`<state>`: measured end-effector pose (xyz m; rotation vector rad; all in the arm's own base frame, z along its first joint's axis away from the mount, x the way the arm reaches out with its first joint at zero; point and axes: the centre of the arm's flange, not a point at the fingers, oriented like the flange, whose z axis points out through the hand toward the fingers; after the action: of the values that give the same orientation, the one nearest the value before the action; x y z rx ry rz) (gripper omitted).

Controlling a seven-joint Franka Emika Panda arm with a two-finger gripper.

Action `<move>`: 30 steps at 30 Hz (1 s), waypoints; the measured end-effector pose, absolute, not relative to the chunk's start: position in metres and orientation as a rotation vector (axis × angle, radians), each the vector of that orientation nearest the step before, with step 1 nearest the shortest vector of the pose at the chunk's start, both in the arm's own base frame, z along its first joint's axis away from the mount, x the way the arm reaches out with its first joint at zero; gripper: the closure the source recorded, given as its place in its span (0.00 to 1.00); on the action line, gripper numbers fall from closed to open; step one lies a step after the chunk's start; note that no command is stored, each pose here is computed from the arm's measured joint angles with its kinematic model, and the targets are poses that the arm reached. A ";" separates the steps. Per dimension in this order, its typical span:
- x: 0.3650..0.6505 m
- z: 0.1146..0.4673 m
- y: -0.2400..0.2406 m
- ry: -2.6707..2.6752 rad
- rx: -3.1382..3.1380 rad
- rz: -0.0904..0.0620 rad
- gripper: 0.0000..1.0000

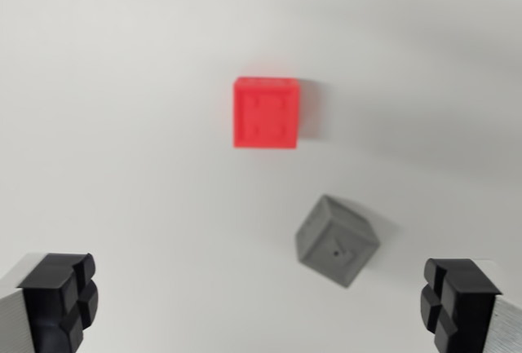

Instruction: Destack cube

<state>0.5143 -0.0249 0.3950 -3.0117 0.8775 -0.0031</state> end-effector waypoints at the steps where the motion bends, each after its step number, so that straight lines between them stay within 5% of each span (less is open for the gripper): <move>1: 0.514 0.397 -0.025 0.878 -3.012 -0.003 0.00; 30: 0.514 0.413 -0.025 0.878 -3.012 -0.001 0.00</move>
<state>0.5145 -0.0249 0.4129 -3.0117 0.8776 -0.0007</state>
